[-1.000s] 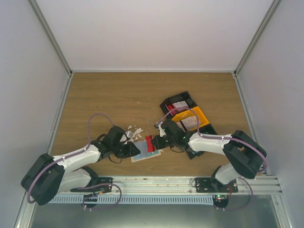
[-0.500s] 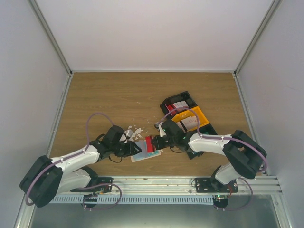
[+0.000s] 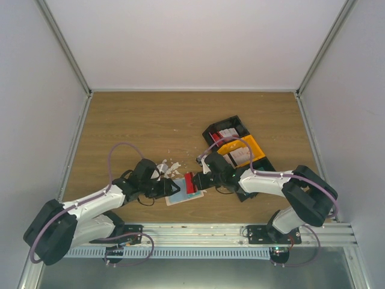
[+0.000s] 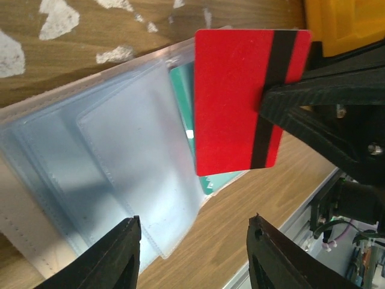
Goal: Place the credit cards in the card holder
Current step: Insert the credit card into the card holder.
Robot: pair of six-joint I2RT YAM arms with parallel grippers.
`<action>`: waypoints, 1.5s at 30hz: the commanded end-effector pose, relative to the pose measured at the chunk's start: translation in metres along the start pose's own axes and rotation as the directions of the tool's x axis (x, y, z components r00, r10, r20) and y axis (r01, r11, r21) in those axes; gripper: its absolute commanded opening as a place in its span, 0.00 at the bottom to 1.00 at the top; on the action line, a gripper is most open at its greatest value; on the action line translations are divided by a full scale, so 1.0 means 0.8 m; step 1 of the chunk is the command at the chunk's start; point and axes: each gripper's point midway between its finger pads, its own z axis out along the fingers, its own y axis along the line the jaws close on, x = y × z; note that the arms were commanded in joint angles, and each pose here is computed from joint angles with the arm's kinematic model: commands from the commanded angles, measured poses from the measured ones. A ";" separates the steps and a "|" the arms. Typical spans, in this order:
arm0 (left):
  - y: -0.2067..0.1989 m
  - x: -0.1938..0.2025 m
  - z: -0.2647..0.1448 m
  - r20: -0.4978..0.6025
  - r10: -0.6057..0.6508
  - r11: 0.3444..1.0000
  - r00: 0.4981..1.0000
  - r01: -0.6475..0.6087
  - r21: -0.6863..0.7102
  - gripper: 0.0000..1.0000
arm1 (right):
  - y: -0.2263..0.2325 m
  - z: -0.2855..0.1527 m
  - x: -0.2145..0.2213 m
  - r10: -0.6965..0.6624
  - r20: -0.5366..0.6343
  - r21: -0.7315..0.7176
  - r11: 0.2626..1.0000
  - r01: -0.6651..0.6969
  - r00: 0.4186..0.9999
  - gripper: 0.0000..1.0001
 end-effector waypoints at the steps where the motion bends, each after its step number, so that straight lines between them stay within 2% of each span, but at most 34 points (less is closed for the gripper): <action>1: 0.007 0.002 0.008 -0.015 -0.023 1.000 1.000 0.023 -0.011 0.51 | -0.014 0.001 0.012 0.002 -0.014 0.046 0.999 -0.001 1.000 0.01; 10: 0.022 0.015 0.024 -0.074 -0.079 0.997 0.994 0.078 -0.027 0.54 | -0.015 0.003 0.013 0.002 -0.020 0.049 0.999 -0.001 1.000 0.01; 17: 0.023 0.013 0.033 -0.061 -0.123 0.992 0.990 0.124 0.002 0.46 | -0.015 0.006 0.015 0.005 -0.026 0.045 0.999 -0.003 1.000 0.00; 26: 0.011 -0.004 0.031 -0.001 -0.095 0.995 0.996 0.095 0.043 0.23 | -0.015 0.005 0.015 0.004 -0.024 0.045 0.999 -0.003 1.000 0.01; 31: 0.012 -0.004 0.035 -0.016 -0.086 0.996 0.996 0.086 0.030 0.01 | -0.016 -0.002 0.010 0.004 0.003 0.055 0.998 -0.005 1.000 0.01; 35: 0.014 -0.004 0.032 -0.022 -0.083 0.997 0.996 0.083 0.004 0.00 | -0.024 -0.011 0.003 0.001 0.029 0.104 0.995 -0.004 1.000 0.01; 45: 0.005 -0.008 0.016 -0.025 -0.065 0.998 0.998 0.065 -0.028 0.00 | -0.046 -0.008 0.023 0.004 -0.046 0.187 0.982 0.004 0.999 0.01</action>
